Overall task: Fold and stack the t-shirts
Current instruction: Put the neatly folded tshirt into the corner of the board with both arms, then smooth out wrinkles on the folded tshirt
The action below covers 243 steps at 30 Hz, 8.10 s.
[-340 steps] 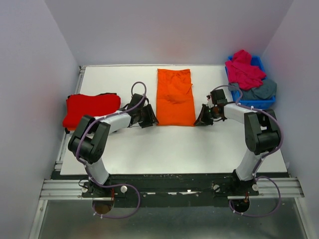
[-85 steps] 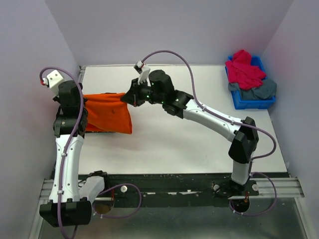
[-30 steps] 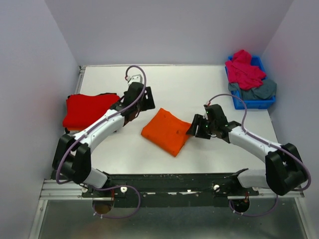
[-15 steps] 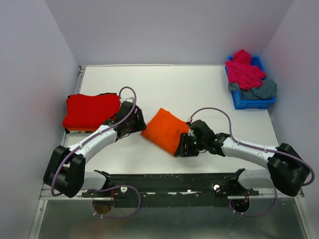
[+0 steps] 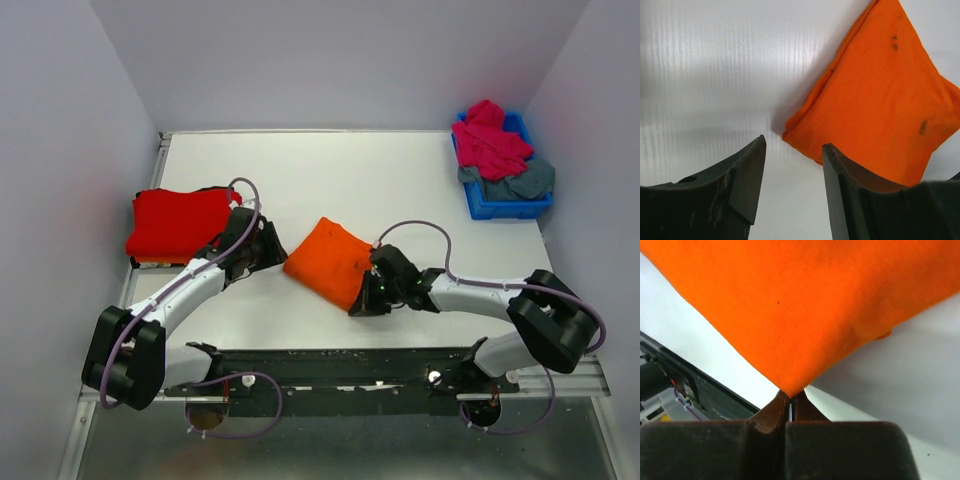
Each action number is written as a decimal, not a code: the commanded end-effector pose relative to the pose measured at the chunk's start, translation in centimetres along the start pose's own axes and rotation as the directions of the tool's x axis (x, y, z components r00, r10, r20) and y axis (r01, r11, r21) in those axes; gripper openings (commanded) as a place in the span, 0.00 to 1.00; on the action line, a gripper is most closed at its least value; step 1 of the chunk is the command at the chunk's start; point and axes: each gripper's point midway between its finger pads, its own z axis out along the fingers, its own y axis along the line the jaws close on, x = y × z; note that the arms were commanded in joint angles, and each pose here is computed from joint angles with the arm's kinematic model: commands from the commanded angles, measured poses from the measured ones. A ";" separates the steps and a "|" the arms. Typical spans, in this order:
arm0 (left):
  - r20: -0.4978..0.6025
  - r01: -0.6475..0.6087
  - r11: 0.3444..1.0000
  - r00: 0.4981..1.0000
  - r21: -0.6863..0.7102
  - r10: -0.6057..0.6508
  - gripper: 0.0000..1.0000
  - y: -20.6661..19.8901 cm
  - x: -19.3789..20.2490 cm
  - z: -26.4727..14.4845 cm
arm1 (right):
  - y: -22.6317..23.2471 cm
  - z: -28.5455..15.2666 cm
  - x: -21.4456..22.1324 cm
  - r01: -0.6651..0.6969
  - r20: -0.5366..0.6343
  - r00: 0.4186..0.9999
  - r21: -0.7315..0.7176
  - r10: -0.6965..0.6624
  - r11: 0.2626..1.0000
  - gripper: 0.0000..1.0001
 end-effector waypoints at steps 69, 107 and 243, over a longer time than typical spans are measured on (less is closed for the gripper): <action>-0.309 -0.187 0.959 0.919 0.212 0.247 0.70 -5.7 10.1 -8.6 | -3.4 -13.0 -2.8 0.075 0.117 0.989 0.169 -0.096 0.983 0.54; -0.205 0.110 0.957 0.977 0.269 -0.055 0.21 -8.3 7.3 10.7 | -9.9 -0.7 -10.5 -0.189 0.216 0.965 0.188 0.147 0.964 0.30; 0.398 0.429 0.708 0.890 -0.561 -0.223 0.00 28.2 -20.9 -1.1 | 31.5 19.9 -13.2 0.148 0.081 0.989 -0.579 -0.124 0.802 0.01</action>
